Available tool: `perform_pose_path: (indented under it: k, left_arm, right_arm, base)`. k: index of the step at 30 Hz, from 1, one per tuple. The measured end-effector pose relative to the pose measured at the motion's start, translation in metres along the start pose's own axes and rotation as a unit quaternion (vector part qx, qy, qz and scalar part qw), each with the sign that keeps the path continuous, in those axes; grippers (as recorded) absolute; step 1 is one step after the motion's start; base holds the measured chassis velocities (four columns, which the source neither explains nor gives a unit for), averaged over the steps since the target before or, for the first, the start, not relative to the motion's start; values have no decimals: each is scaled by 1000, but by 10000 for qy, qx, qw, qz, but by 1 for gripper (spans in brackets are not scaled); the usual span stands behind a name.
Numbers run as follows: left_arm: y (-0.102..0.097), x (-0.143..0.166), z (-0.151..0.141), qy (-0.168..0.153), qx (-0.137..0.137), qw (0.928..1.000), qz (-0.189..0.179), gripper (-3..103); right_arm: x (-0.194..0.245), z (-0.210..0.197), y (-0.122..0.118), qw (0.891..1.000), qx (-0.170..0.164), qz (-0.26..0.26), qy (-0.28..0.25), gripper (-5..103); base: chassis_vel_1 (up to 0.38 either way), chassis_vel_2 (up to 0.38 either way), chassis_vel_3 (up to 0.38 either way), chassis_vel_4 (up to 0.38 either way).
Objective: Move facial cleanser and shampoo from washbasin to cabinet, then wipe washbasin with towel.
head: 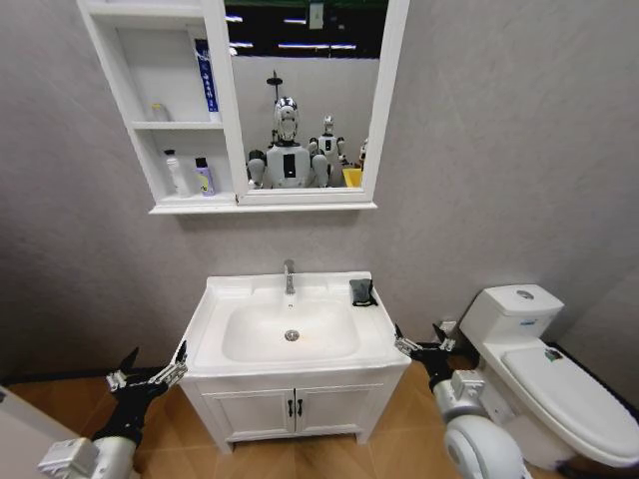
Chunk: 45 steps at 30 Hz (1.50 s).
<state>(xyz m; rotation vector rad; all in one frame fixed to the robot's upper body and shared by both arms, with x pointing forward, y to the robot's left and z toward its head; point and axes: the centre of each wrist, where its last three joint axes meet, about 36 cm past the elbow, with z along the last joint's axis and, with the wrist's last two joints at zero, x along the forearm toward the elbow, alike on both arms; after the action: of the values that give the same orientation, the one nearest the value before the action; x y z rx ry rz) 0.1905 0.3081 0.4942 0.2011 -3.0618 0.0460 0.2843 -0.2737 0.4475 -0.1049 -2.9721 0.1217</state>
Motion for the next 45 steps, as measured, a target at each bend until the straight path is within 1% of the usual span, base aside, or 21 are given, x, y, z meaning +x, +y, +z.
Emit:
perform_pose_path:
  k: [11,14,15,17,18,19,20,21,24,25,27,29,30,32,33,35,36,37,38,40,45]
  left_arm:
    - [0,0,0,1,3,10000,2,100]
    - [0,0,0,3,4,10000,1,100]
    - [0,0,0,3,4,10000,1,100]
    - [0,0,0,5,5,10000,1,100]
    - [0,0,0,5,4,10000,0,100]
    - [0,0,0,5,4,10000,0,100]
    - [0,0,0,5,4,10000,1,100]
    - [0,0,0,5,4,10000,1,100]
    - [0,0,0,6,5,10000,1,100]
    - [0,0,0,6,5,10000,1,100]
    - [0,0,1,6,5,10000,1,100]
    - [0,0,1,6,5,10000,1,100]
    - [0,0,1,6,5,10000,1,100]
    - [0,0,1,6,4,10000,0,100]
    - [0,0,1,6,4,10000,0,100]
    - [0,0,1,5,5,10000,1,100]
    - [0,0,1,5,5,10000,1,100]
    - [0,0,1,5,5,10000,1,100]
    - [0,0,1,5,5,10000,1,100]
    - [0,0,1,5,5,10000,1,100]
    - [0,0,1,5,5,10000,1,100]
  right_arm:
    - [-12,3,1,9999,67,-133,13,100]
    - [-42,5,-8,9995,102,-278,127,100]
    - [-42,5,-8,9995,102,-278,127,100]
    - [-69,3,-19,9988,127,-374,280,100]
    - [-84,1,-25,9982,194,-382,424,100]
    - [-84,1,-25,9982,194,-382,424,100]
    - [-104,-5,-31,9971,265,-336,622,100]
    - [-104,-5,-31,9971,265,-336,622,100]
    - [-152,-27,-36,9940,240,-319,1015,100]
    - [-152,-27,-36,9940,240,-319,1015,100]
    - [-175,-31,-31,9917,246,-408,1194,100]
    - [-194,-30,-21,9883,170,-466,1444,100]
    - [-194,-30,-21,9883,170,-466,1444,100]
    - [-214,-33,-3,9830,61,-392,1795,100]
    - [-214,-33,-3,9830,61,-392,1795,100]
    - [-237,-42,18,9780,-10,-288,2064,100]
    - [-237,-42,18,9780,-10,-288,2064,100]
    - [-247,-45,26,9767,-4,-239,2133,100]
    - [-247,-45,26,9767,-4,-239,2133,100]
    - [-268,-42,37,9731,68,-151,2296,100]
    - [-286,-33,41,9683,88,-108,2494,100]
  base:
    - [-132,116,136,-139]
    - [-47,34,33,-31]
    - [0,0,0,0]
    - [0,0,0,0]
    - [52,-45,-21,32]
    - [52,-45,-21,32]
    - [52,-46,-51,36]
    - [52,-46,-51,36]
    - [17,-15,-2,9]
    - [0,0,0,0]
    - [0,0,0,0]
    - [0,0,0,0]
    - [0,0,0,0]
    - [0,0,0,0]
    - [0,0,0,0]
    - [0,0,0,0]
    - [0,0,0,0]
    - [0,0,0,0]
    - [0,0,0,0]
    - [0,0,0,0]
    - [0,0,0,0]
